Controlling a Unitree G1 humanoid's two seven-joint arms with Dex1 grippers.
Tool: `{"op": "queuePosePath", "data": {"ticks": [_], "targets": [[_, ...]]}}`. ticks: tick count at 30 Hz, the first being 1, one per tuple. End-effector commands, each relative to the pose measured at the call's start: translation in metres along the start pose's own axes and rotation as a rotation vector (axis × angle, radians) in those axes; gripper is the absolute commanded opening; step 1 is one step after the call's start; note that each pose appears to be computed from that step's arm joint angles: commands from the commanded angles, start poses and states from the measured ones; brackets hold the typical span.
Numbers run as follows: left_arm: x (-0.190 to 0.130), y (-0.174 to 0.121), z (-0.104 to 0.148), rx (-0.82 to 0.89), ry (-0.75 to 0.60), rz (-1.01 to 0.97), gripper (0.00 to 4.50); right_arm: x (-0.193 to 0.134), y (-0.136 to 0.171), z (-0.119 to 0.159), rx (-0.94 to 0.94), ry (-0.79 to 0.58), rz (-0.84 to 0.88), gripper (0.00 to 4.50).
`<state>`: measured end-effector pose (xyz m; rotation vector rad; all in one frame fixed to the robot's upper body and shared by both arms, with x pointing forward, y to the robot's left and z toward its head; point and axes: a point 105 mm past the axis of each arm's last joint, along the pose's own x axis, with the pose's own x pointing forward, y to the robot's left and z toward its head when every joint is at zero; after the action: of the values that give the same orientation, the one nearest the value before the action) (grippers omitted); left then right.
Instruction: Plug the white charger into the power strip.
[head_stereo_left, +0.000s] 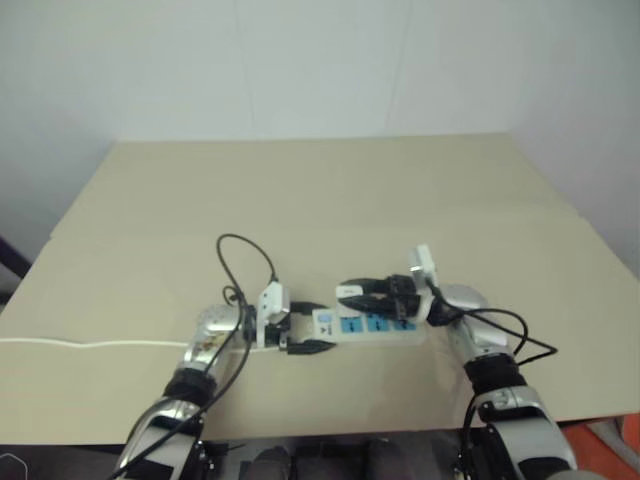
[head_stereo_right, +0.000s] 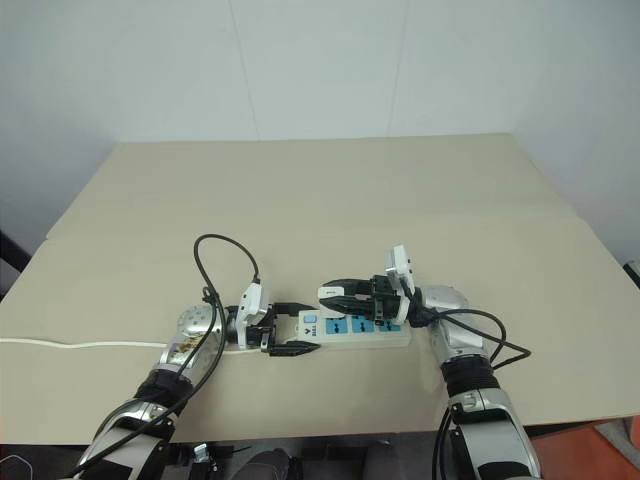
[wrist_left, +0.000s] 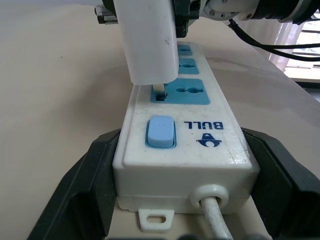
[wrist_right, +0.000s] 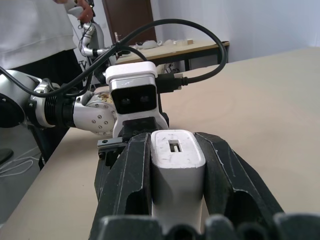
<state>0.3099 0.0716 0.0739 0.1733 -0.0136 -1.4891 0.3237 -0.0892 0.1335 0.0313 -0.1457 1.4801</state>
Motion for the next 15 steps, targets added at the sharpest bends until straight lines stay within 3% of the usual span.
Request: {"op": "queuePosePath", "data": {"ticks": [1, 15], "targets": [[-0.0013, -0.0014, -0.0025, -0.008, 0.022, -0.017, 3.28, -0.0074, -0.0039, 0.0013, -0.019, 0.020, -0.014, 1.14], [-0.0005, -0.0010, -0.0020, -0.007, 0.020, -0.019, 3.28, -0.0085, 0.0010, -0.0032, -0.029, 0.028, 0.001, 1.14]]}}
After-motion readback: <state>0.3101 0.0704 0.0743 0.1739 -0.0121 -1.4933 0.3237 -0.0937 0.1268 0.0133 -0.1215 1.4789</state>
